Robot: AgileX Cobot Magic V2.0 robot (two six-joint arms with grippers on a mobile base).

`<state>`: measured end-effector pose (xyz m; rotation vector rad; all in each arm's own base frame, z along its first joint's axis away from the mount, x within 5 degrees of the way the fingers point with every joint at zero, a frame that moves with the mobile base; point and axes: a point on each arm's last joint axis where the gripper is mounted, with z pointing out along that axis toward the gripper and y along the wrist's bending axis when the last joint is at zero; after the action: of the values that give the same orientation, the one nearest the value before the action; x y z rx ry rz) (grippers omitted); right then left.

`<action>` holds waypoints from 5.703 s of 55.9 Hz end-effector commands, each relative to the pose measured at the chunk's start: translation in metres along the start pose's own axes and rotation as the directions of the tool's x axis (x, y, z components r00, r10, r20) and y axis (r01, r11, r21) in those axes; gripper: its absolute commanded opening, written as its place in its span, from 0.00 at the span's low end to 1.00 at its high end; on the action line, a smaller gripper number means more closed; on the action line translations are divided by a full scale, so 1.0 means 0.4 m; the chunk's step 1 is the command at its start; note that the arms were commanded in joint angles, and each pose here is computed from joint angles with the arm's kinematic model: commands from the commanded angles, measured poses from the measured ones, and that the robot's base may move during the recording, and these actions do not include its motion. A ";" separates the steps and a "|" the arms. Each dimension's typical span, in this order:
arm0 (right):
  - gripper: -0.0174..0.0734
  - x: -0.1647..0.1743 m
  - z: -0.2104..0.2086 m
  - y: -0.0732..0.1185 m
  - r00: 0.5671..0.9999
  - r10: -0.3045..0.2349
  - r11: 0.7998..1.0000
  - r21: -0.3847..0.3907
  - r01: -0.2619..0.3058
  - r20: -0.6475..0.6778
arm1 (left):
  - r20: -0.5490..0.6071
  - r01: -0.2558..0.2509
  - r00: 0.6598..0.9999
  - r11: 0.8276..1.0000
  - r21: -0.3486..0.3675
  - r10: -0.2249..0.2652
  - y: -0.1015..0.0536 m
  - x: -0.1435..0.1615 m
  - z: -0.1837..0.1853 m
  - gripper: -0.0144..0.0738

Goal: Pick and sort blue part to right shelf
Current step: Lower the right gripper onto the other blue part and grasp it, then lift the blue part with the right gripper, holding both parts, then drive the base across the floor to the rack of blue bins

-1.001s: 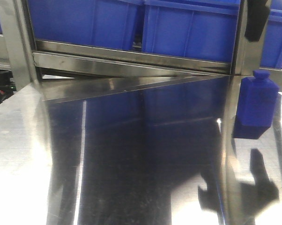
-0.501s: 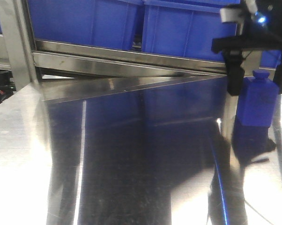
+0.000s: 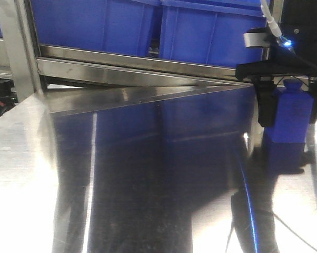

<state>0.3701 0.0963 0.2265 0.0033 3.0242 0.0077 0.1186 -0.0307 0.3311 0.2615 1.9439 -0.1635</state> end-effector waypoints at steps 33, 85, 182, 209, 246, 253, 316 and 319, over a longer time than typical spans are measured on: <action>0.42 0.079 -0.153 -0.024 0.971 -0.045 0.997 -0.048 0.058 0.237 | 0.285 0.009 0.958 0.995 -0.104 0.022 0.013 0.092 -0.130 0.59; 0.42 0.710 -0.297 -0.204 0.382 -0.106 0.975 0.020 0.222 0.918 | 0.347 0.019 0.938 0.990 -0.139 0.030 0.009 0.137 -0.189 0.59; 0.42 0.830 -0.323 -0.244 0.155 -0.094 0.979 0.063 0.194 0.983 | 0.347 0.019 0.938 0.990 -0.139 0.030 0.009 0.137 -0.189 0.59; 0.42 0.831 -0.322 -0.244 0.156 -0.094 0.979 0.063 0.193 0.983 | 0.338 0.019 0.941 0.990 -0.139 0.029 0.009 0.137 -0.186 0.59; 0.42 0.831 -0.318 -0.245 0.177 -0.098 0.979 0.063 0.192 0.979 | 0.342 0.021 0.939 0.990 -0.142 0.029 0.009 0.137 -0.187 0.59; 0.42 0.831 -0.317 -0.245 0.180 -0.098 0.979 0.063 0.192 0.979 | 0.342 0.021 0.939 0.990 -0.142 0.029 0.009 0.137 -0.187 0.59; 0.42 0.831 -0.317 -0.245 0.180 -0.098 0.980 0.063 0.191 0.979 | 0.342 0.021 0.939 0.990 -0.142 0.029 0.009 0.137 -0.187 0.59; 0.42 0.831 -0.317 -0.245 0.180 -0.098 0.980 0.063 0.191 0.979 | 0.342 0.021 0.939 0.990 -0.142 0.029 0.009 0.137 -0.187 0.59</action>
<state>0.0246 -0.0020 0.2973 -0.2084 1.7415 0.0769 0.0323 -0.0033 0.2917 0.1434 1.7006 -0.0506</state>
